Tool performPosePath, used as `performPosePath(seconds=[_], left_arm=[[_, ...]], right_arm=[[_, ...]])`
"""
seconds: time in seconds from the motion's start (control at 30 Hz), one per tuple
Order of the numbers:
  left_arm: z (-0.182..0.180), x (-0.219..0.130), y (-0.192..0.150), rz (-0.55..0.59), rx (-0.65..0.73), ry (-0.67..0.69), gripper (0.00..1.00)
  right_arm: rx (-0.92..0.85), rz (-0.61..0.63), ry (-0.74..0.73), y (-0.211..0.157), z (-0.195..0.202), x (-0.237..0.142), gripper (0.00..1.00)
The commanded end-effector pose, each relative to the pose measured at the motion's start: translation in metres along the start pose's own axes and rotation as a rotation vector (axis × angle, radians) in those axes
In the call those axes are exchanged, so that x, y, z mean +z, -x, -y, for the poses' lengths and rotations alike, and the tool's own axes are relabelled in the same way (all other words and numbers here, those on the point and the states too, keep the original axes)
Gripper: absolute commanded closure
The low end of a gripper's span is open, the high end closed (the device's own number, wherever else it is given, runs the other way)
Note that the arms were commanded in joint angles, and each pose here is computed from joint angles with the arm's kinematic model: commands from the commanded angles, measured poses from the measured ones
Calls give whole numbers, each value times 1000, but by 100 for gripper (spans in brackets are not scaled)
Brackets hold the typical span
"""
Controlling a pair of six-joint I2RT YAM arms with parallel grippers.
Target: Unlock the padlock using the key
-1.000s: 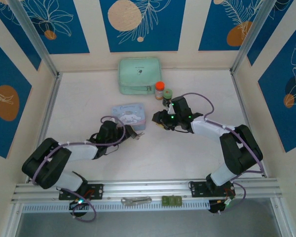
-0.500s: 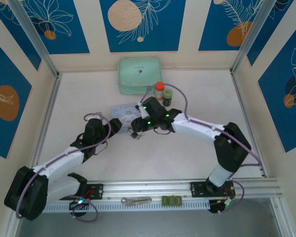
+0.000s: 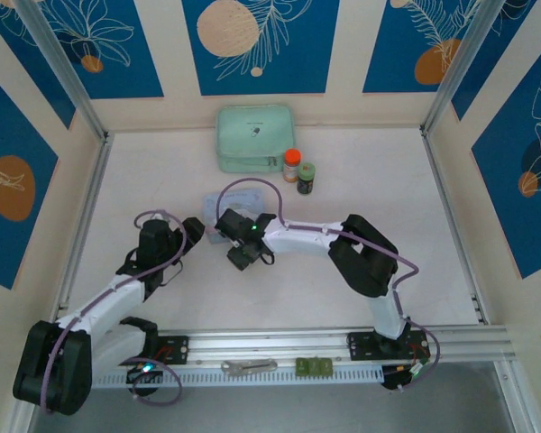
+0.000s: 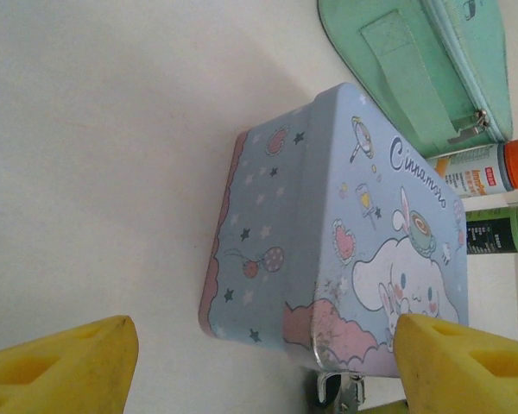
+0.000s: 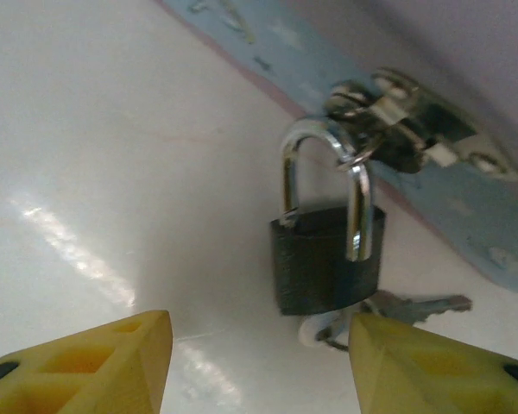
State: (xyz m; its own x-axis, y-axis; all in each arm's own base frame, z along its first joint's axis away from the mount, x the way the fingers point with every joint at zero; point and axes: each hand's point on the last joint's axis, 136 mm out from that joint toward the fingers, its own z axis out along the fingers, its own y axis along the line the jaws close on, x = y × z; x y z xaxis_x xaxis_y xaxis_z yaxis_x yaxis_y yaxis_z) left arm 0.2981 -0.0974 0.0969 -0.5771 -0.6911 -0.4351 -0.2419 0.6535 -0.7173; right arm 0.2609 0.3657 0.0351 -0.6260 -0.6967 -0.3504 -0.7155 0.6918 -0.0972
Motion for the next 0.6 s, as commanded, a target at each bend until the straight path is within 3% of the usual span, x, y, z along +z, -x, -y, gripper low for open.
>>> performPosePath(seconds=[0.0, 0.3, 0.57], left_arm=[[3, 0, 0, -6, -8, -31, 23], [8, 0, 7, 17, -8, -40, 24], [7, -4, 11, 58, -23, -52, 24]], right_arm=[[-32, 38, -81, 14, 12, 3, 43], [-82, 144, -116, 24, 23, 19, 55], [-109, 98, -69, 5, 21, 35, 53]])
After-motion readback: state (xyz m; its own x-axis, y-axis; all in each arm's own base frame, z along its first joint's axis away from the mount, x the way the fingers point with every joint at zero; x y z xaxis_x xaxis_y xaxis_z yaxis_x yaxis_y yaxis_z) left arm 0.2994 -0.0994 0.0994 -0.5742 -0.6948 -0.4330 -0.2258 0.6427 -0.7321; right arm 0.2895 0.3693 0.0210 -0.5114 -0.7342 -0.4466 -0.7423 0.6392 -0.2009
